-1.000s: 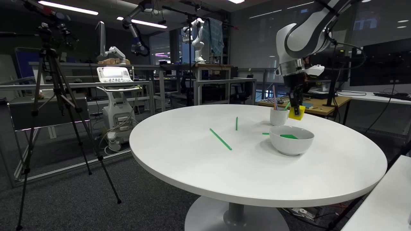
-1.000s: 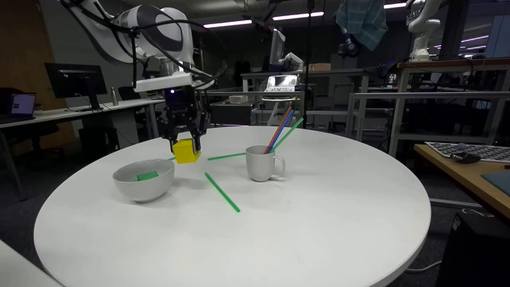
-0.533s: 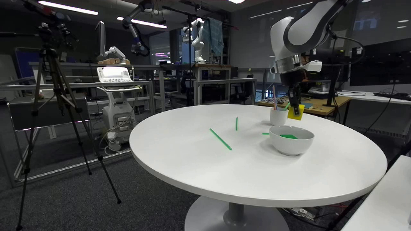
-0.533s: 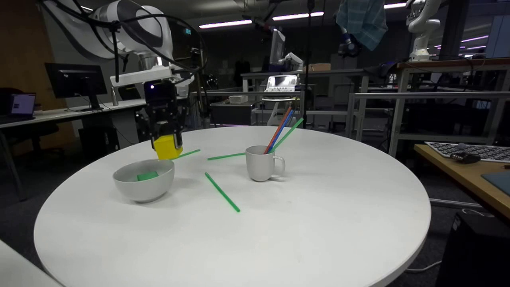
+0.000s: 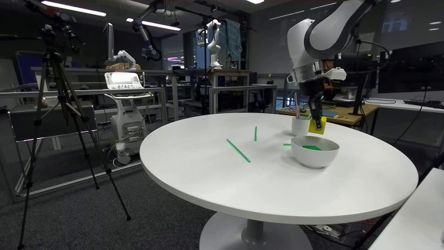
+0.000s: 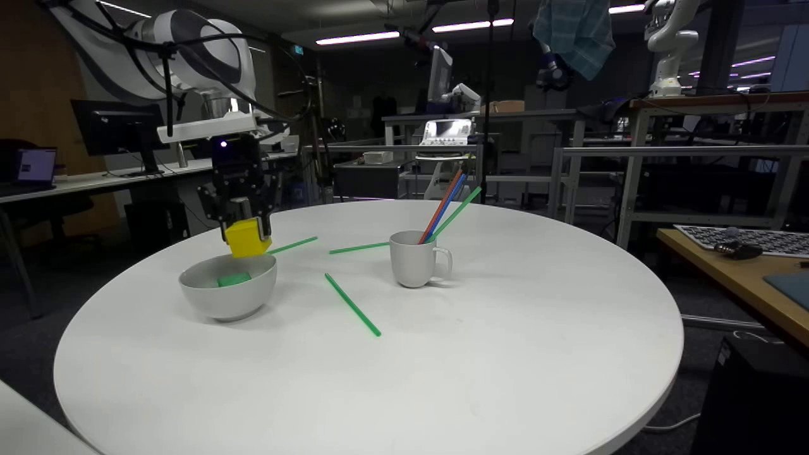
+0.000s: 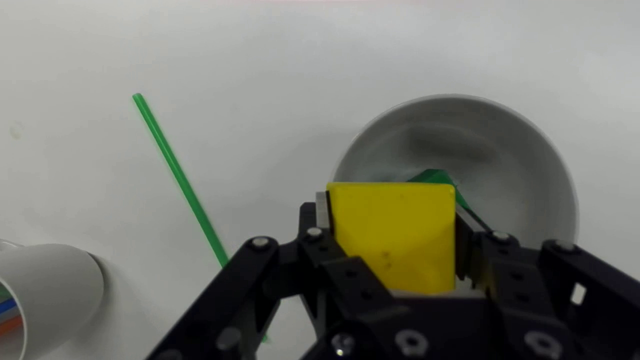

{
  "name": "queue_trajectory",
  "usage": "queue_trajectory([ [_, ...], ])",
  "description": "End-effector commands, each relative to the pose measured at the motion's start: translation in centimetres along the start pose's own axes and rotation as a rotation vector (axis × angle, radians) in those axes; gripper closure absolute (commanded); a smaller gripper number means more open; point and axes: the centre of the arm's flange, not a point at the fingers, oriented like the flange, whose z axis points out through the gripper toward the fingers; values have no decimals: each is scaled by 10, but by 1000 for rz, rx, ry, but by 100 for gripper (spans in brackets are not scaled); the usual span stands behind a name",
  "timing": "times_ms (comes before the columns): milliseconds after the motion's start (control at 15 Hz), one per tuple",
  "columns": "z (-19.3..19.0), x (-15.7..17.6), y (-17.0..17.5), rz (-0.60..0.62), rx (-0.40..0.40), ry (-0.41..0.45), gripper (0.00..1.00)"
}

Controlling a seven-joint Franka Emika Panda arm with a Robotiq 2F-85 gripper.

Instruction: Put the yellow block into the bowl

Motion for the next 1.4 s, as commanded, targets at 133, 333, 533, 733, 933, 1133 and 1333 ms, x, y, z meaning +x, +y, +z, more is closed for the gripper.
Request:
queue_trajectory([
  [133, 11, 9, -6, -10, 26, -23, 69],
  [333, 23, 19, -6, -16, 42, -45, 69],
  [533, 37, 33, -5, -27, 65, -72, 69],
  [733, 46, 47, -5, -33, 76, -94, 69],
  [933, 43, 59, -3, -38, 79, -90, 69],
  [1133, 42, 66, -4, -43, 88, -92, 69],
  [1333, 42, 68, -4, -43, 102, -96, 19],
])
